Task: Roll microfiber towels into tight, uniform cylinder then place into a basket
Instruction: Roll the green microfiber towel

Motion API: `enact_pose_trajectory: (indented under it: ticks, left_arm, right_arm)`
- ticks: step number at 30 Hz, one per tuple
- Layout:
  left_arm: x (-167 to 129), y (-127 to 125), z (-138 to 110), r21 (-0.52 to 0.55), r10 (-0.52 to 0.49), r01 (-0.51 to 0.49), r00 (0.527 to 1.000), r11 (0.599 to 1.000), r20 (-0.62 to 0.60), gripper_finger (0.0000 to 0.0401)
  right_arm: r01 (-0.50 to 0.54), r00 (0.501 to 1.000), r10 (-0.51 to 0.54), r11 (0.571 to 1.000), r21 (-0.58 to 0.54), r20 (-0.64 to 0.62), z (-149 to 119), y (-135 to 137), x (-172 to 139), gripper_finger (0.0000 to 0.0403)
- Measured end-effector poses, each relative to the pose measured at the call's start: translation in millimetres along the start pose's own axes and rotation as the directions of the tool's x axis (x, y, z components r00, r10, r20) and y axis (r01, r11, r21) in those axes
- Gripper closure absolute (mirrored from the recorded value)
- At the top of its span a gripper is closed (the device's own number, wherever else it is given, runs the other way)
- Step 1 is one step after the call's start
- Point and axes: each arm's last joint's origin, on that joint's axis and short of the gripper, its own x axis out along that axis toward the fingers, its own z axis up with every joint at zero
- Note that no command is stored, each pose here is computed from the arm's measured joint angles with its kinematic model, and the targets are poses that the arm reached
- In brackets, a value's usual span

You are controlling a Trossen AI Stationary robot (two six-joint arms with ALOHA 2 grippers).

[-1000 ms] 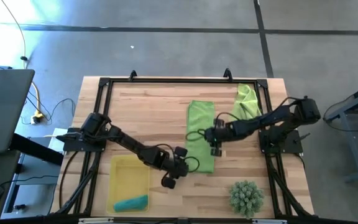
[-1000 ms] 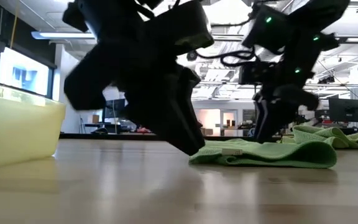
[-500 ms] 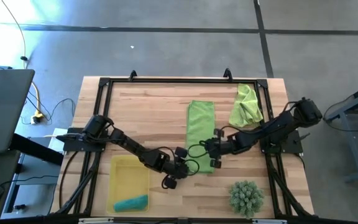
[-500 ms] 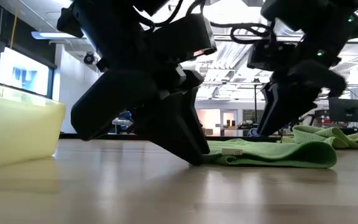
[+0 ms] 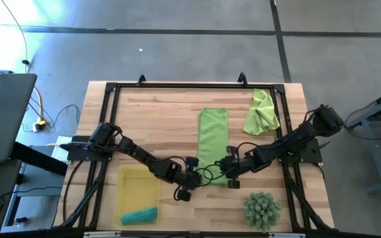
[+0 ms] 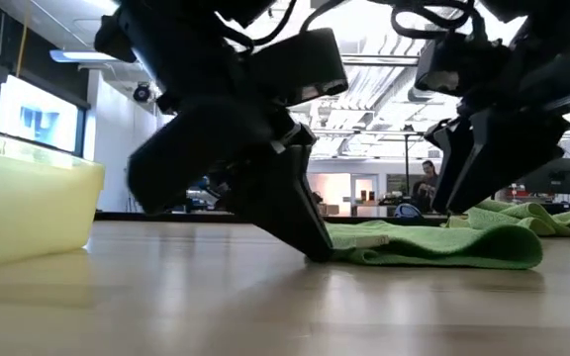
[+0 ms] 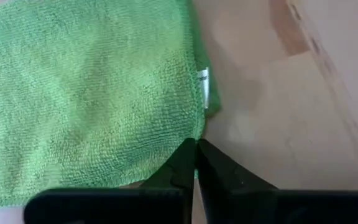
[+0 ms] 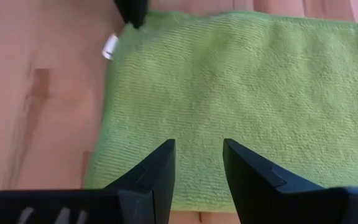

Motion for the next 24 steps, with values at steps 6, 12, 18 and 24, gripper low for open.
enact_pose_trajectory:
  ticks: [6,12,18,24]
  left_arm:
    - [-6.3,3.8,23.3,-0.017,0.046,-0.046,0.998,0.999,0.049,0.0399]
    - [-19.2,6.7,44.3,0.005,0.063,-0.064,0.998,0.998,0.020,0.0400]
    - [-26.4,7.8,58.1,-0.016,0.014,-0.013,0.999,1.000,0.051,0.0400]
    - [-25.9,8.2,57.6,-0.094,-0.020,0.025,0.999,0.995,0.048,0.0401]
  right_arm:
    - [-0.030,0.999,0.031,0.999,-0.018,0.033,0.5,9.4,-2.3,0.0275]
    - [-0.058,0.998,0.059,0.998,-0.038,0.027,-3.1,19.4,-5.2,0.0275]
    - [-0.137,0.991,0.137,0.990,-0.039,-0.001,-2.0,27.4,-8.7,0.0275]
    - [-0.174,0.985,0.173,0.984,-0.040,-0.029,-3.8,28.5,-7.3,0.0275]
